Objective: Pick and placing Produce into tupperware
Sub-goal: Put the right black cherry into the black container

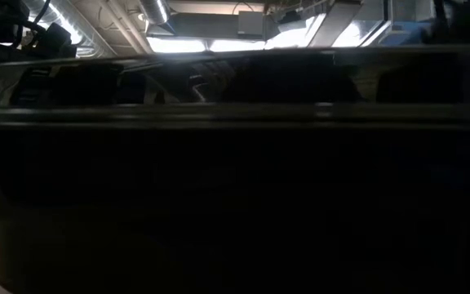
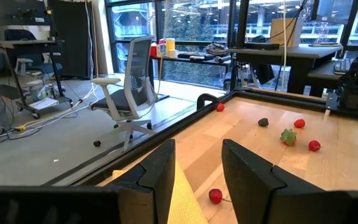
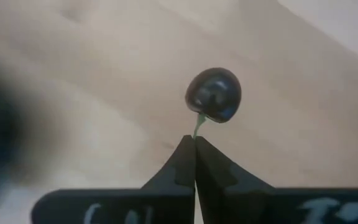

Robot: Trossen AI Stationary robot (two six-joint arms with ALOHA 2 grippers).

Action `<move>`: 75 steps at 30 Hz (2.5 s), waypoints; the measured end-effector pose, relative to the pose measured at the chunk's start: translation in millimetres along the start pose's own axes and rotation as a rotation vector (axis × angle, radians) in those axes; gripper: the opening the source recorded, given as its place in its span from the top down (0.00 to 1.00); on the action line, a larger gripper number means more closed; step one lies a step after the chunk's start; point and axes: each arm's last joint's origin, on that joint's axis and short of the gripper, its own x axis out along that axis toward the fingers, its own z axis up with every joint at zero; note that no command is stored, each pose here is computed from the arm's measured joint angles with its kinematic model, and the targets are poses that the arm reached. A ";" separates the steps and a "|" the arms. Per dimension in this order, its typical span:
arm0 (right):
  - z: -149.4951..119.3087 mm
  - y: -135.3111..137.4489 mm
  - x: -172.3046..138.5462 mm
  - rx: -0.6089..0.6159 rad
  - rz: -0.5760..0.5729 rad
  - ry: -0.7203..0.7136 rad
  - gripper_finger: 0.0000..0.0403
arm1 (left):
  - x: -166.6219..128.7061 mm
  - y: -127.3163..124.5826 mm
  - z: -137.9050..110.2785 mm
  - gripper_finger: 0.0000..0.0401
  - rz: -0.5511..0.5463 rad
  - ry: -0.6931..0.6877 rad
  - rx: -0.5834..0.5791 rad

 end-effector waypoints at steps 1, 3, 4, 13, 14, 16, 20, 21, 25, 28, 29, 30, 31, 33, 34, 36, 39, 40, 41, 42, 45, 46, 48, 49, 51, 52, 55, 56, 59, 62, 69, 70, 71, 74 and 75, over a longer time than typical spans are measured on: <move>1.2 7.1 -7.0 -0.021 0.045 -0.021 1.00 | 0.0 0.0 0.0 0.69 0.000 0.000 0.000; 3.6 20.1 -20.2 -0.092 0.133 -0.069 1.00 | 0.0 0.0 0.0 0.69 0.000 0.000 -0.001; 4.7 26.2 -25.8 -0.135 0.169 -0.097 1.00 | 0.0 0.0 0.0 0.69 0.000 0.000 -0.003; 24.1 99.8 -40.4 -0.471 0.248 -0.209 1.00 | 0.0 0.0 0.1 0.69 0.000 -0.001 -0.006; 27.3 109.8 -39.4 -0.506 0.253 -0.201 1.00 | 0.0 0.0 0.1 0.69 0.000 0.000 -0.005; 33.4 128.9 -35.5 -0.578 0.262 -0.171 1.00 | 0.0 0.0 0.0 0.69 0.000 0.000 -0.005; 46.3 159.5 -31.9 -0.701 0.287 -0.118 1.00 | 0.0 0.0 0.1 0.69 0.000 0.000 -0.006; 49.9 164.6 -31.6 -0.721 0.287 -0.108 1.00 | 0.0 0.0 0.0 0.69 0.000 0.000 -0.006; 62.4 178.2 -27.0 -0.778 0.278 -0.075 1.00 | 0.0 0.0 0.0 0.69 0.000 0.000 -0.006; 67.7 184.2 -21.2 -0.808 0.296 -0.054 1.00 | 0.0 0.0 0.0 0.69 0.000 0.000 -0.006; 68.9 185.6 -18.4 -0.813 0.303 -0.045 1.00 | 0.0 0.0 0.1 0.69 0.000 -0.001 -0.006; 69.6 186.8 -15.6 -0.813 0.305 -0.041 1.00 | 0.0 0.0 0.0 0.69 0.000 0.000 -0.007; 69.1 187.6 -11.5 -0.815 0.296 -0.036 1.00 | 0.0 0.0 0.1 0.69 0.000 0.000 -0.006; 68.3 189.2 -4.8 -0.818 0.286 -0.029 1.00 | 0.0 0.0 0.0 0.69 0.000 0.000 -0.005; 68.0 190.1 -1.4 -0.818 0.281 -0.027 1.00 | 0.0 0.0 0.0 0.69 0.000 0.000 -0.005; 67.0 192.1 5.9 -0.820 0.272 -0.021 1.00 | 0.0 0.0 0.0 0.69 0.000 0.000 -0.005; 64.9 197.0 20.5 -0.823 0.277 0.000 1.00 | 0.0 0.0 0.0 0.69 0.000 0.000 -0.004; 64.1 198.6 25.8 -0.824 0.279 0.010 1.00 | 0.0 0.0 0.0 0.69 0.000 0.000 -0.004; 63.2 200.7 30.9 -0.827 0.290 0.020 1.00 | 0.0 0.0 0.0 0.69 0.000 0.000 -0.004; 62.4 202.7 35.9 -0.829 0.298 0.026 1.00 | 0.0 0.0 0.0 0.69 0.000 0.000 -0.004; 59.7 207.0 52.1 -0.851 0.309 0.054 1.00 | 0.0 0.0 0.0 0.69 0.000 0.000 -0.004; 58.8 208.3 57.2 -0.854 0.314 0.064 1.00 | 0.0 0.0 0.1 0.69 0.000 0.000 -0.004; 57.3 209.0 66.2 -0.855 0.307 0.084 1.00 | 0.0 0.0 0.0 0.69 0.000 0.000 -0.004; 56.8 209.6 68.6 -0.856 0.311 0.090 1.00 | 0.0 0.0 0.1 0.69 0.000 0.000 -0.004; 56.1 210.1 73.0 -0.856 0.309 0.098 1.00 | 0.0 0.0 0.1 0.69 0.000 -0.001 -0.004; 55.9 210.2 74.2 -0.857 0.308 0.099 1.00 | 0.0 0.0 0.1 0.69 0.000 0.000 -0.004; 55.9 210.4 74.6 -0.859 0.308 0.098 1.00 | 0.0 0.0 0.0 0.69 0.000 0.000 -0.003; 56.0 210.4 74.5 -0.859 0.309 0.097 1.00 | 0.0 0.0 0.1 0.69 0.000 0.000 -0.003; 56.6 210.3 74.6 -0.860 0.308 0.097 1.00 | 0.0 0.0 0.0 0.69 0.000 0.000 -0.003; 56.6 210.3 74.6 -0.860 0.309 0.097 1.00 | 0.0 0.0 0.0 0.69 0.000 0.000 -0.003; 57.6 209.5 81.7 -0.854 0.288 0.105 1.00 | 0.0 0.0 0.1 0.69 0.000 0.000 -0.004; 57.5 210.1 83.5 -0.852 0.290 0.104 1.00 | 0.0 0.0 0.0 0.69 0.000 0.000 -0.004; 57.3 210.0 84.7 -0.850 0.287 0.106 1.00 | 0.0 0.0 0.0 0.69 0.000 0.000 -0.003; 56.8 210.4 88.5 -0.850 0.284 0.109 1.00 | 0.0 0.0 0.0 0.69 0.000 0.000 -0.003; 56.6 209.8 89.6 -0.850 0.277 0.113 1.00 | 0.0 0.0 0.1 0.69 0.000 0.000 -0.003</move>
